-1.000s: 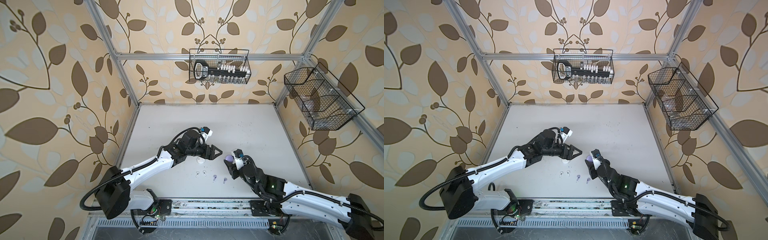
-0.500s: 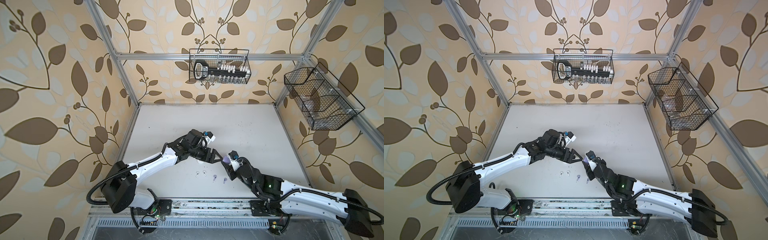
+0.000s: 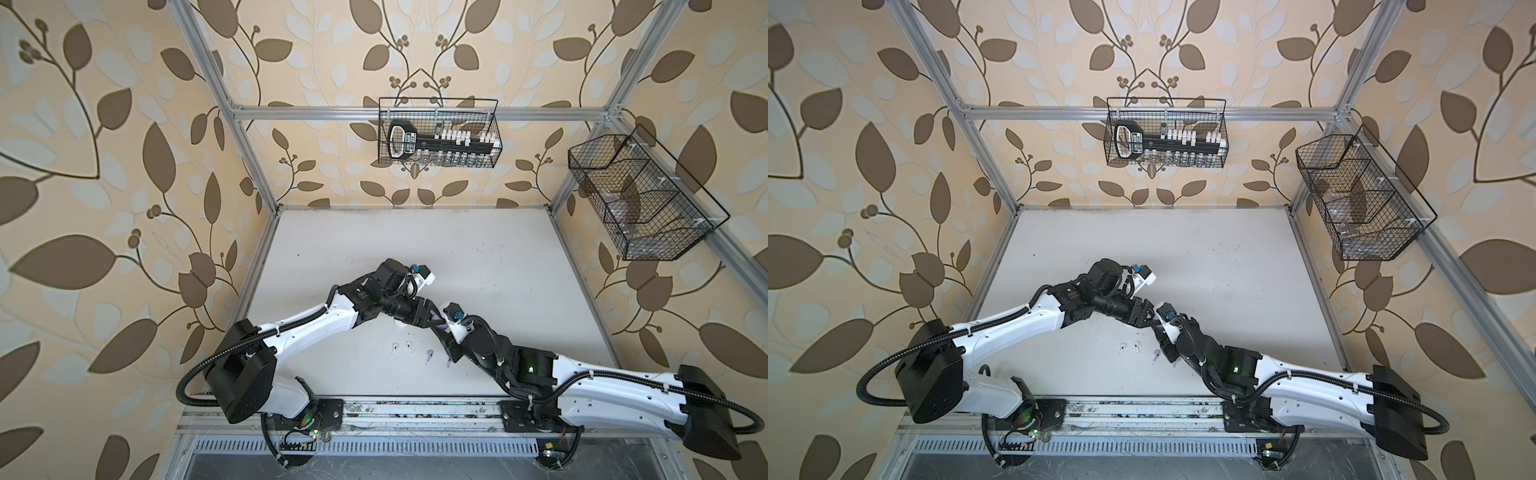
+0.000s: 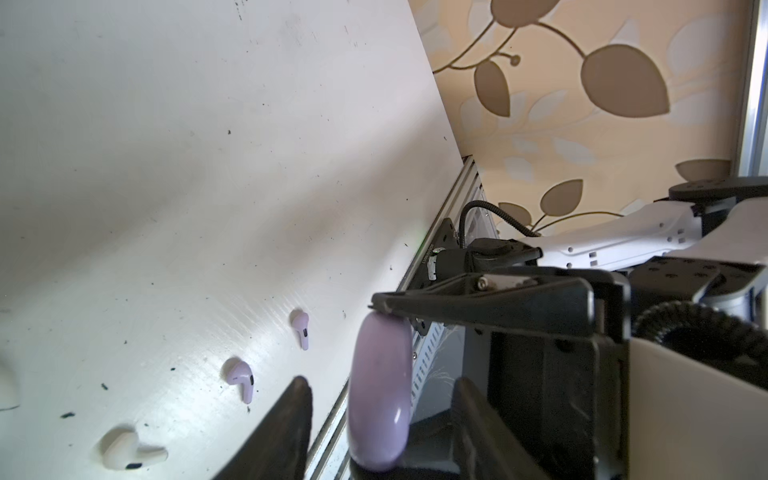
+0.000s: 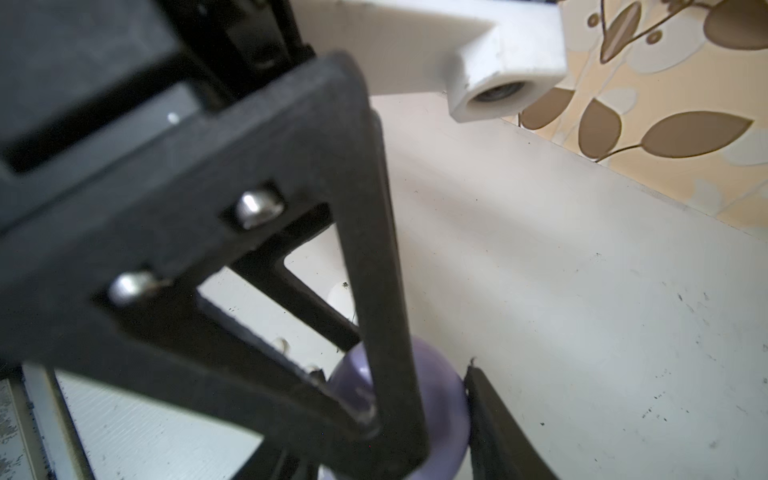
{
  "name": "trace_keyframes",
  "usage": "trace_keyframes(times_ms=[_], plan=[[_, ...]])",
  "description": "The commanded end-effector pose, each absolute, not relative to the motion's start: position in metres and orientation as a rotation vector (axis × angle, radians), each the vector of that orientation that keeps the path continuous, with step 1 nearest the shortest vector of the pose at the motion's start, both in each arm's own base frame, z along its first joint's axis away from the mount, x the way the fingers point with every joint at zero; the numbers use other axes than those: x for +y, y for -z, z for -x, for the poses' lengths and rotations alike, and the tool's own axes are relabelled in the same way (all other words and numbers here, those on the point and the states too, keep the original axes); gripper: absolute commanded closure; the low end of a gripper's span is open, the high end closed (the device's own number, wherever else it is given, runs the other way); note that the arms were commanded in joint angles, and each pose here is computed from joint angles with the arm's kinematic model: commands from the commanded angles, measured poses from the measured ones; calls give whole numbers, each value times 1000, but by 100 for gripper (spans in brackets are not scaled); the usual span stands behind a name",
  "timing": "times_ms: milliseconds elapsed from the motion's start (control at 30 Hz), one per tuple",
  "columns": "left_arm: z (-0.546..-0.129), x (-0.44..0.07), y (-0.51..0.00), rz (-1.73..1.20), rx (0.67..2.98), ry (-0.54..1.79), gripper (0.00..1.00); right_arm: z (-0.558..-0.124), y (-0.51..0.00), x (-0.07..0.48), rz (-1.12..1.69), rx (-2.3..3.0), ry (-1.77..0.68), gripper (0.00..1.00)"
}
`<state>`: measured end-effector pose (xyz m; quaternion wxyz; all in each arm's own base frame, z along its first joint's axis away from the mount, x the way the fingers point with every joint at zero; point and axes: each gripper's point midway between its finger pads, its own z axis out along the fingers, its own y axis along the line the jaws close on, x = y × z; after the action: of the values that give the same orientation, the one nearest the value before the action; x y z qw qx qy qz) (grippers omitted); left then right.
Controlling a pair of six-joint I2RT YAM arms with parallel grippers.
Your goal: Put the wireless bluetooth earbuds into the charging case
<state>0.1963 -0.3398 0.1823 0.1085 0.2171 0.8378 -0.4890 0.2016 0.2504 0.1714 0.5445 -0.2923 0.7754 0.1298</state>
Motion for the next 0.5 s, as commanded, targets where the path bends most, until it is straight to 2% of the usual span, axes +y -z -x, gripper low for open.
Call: trace_keyframes(times_ms=[0, 100, 367, 467], plan=[[-191, -351, -204, -700, 2393, 1505, 54, -205, -189, 256, 684, 1799, -315, 84], [-188, -351, -204, -716, 2396, 1508, 59, -208, -188, 254, 682, 1802, -298, 85], [-180, -355, -201, -759, 2408, 1519, 58, -213, -189, 247, 676, 1807, -283, 84], [-178, -356, -200, -772, 2410, 1519, 63, -214, -190, 248, 685, 1805, -282, 84]])
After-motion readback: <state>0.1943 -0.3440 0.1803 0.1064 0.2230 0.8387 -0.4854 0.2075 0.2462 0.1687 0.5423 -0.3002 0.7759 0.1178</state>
